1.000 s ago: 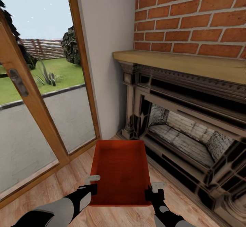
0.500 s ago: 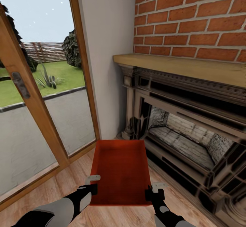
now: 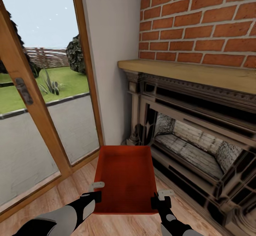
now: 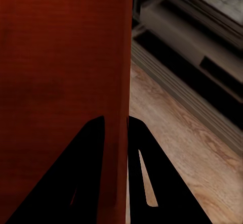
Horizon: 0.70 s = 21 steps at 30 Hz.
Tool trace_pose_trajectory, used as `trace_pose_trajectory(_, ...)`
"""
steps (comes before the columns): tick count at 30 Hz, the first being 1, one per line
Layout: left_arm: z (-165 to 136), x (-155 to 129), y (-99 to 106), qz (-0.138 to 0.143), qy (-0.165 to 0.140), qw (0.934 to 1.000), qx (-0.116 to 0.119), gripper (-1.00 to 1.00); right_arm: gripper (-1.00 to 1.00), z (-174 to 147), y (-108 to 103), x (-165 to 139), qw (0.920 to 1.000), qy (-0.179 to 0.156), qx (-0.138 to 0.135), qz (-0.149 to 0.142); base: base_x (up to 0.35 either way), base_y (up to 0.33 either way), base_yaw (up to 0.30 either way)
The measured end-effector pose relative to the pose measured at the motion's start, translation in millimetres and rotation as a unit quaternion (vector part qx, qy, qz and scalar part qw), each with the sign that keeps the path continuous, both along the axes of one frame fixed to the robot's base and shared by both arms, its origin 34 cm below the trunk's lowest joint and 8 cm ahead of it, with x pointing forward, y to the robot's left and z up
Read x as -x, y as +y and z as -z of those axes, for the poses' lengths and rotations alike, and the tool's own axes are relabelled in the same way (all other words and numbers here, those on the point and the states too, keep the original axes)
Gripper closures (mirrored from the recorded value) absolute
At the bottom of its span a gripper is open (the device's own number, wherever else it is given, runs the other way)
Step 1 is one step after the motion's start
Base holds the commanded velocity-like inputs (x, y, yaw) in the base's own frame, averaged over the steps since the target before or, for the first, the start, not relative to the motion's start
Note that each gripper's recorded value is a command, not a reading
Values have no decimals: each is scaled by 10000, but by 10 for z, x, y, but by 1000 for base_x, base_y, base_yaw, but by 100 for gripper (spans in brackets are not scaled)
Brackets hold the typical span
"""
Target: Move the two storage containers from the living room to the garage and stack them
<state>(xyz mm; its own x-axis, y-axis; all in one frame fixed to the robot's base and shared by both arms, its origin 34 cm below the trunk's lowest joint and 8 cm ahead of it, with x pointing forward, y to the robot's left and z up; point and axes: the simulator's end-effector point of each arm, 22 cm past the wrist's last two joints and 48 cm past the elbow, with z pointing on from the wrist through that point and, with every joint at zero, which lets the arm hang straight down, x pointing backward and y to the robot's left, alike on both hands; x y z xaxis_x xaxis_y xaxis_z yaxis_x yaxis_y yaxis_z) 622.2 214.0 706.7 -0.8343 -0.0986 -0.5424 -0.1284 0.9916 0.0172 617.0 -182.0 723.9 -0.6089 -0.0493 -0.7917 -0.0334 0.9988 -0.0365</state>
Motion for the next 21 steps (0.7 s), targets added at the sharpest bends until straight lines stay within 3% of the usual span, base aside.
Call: trace_pose_trajectory(21,-171,-89,-4,-11,-185,9998,8,100,100,-175,-3,-89,9998,-186,6,-8,0,0,0)
